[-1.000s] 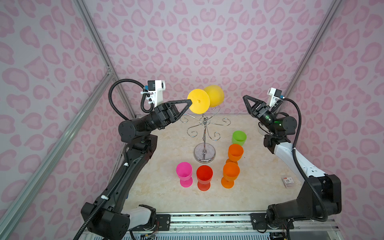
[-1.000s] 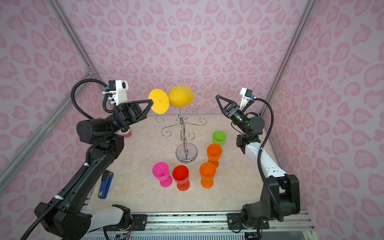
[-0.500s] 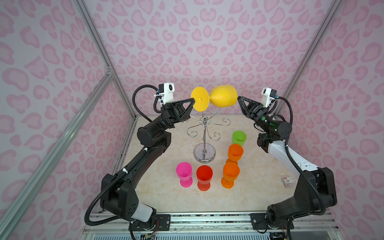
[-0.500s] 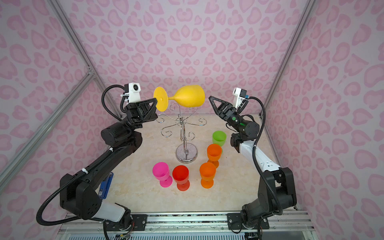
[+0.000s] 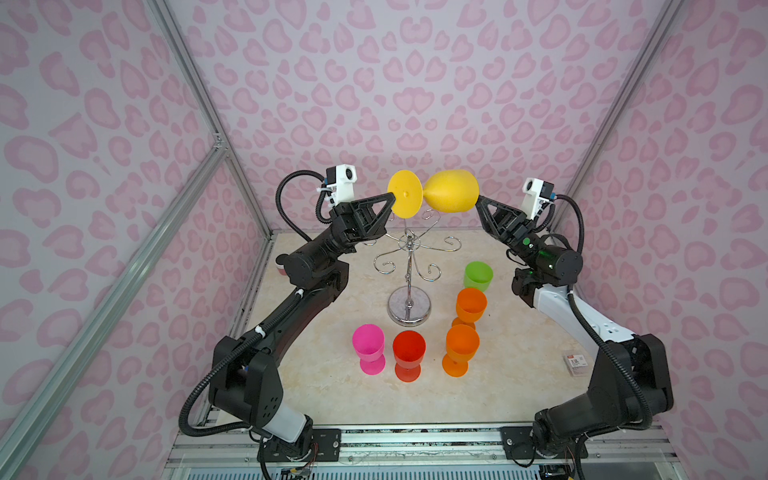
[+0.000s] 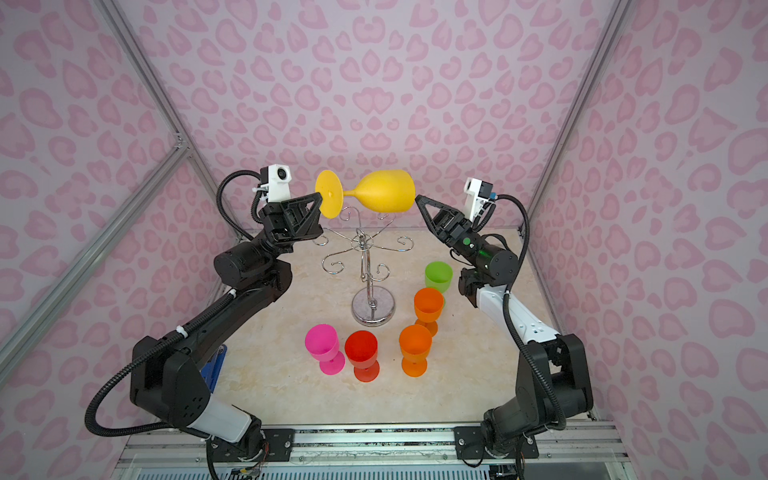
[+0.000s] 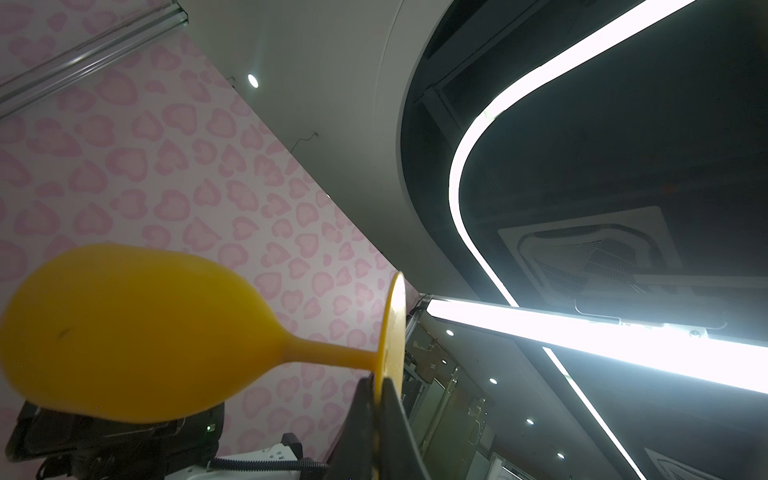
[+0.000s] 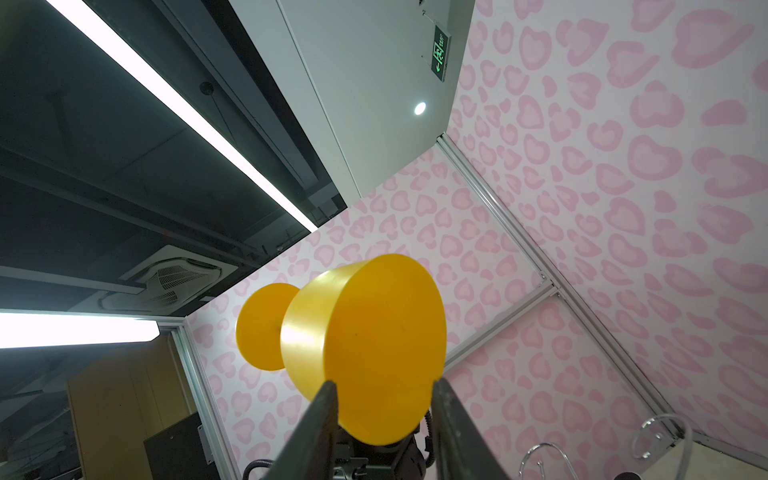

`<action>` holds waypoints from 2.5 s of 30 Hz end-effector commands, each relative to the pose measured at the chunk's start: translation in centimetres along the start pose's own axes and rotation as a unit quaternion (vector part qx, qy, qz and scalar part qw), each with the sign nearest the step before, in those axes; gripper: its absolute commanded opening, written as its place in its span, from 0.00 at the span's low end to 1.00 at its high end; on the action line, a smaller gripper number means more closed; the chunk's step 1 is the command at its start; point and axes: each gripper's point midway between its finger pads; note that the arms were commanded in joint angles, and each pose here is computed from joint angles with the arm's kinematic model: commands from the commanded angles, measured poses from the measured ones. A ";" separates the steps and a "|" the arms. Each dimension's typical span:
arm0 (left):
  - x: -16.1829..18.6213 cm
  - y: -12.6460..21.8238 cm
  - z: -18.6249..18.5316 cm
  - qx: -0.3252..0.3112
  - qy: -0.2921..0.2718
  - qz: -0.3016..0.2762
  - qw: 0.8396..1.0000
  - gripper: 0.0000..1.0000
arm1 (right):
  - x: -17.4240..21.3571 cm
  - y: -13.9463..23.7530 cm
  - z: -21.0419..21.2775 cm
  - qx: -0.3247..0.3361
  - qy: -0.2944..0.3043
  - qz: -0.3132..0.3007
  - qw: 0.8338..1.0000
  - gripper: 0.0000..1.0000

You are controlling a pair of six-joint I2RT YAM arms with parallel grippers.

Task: Take the wine glass off the wine glass rack
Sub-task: 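Raise the yellow glass with the left gripper while the right gripper approaches its bowl, then close the right gripper on the yellow glass's bowl and open the left gripper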

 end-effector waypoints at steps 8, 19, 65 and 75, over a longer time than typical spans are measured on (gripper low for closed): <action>-0.2 -0.2 -0.1 0.018 -0.008 -0.006 1.000 0.02 | 0.5 -0.3 1.7 -0.033 0.019 0.011 0.999 0.39; 0.1 -0.3 1.3 0.014 0.018 -0.010 1.000 0.02 | 1.5 -1.2 1.9 -0.047 0.016 0.029 0.998 0.38; 0.2 1.2 4.4 -0.003 0.107 -0.083 0.991 0.56 | -0.2 -1.2 4.5 -0.040 0.037 0.009 0.998 0.00; 3.2 1.7 2.2 -0.026 0.012 -0.027 0.999 0.65 | -0.8 -2.6 0.0 0.233 0.180 0.065 0.953 0.00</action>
Point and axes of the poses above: each gripper's point midway between its finger pads, its own y axis back along the fingers, its own z axis along the line the jaws close on, x = y × z, and after that the axes turned 8 degrees about -y, right-handed
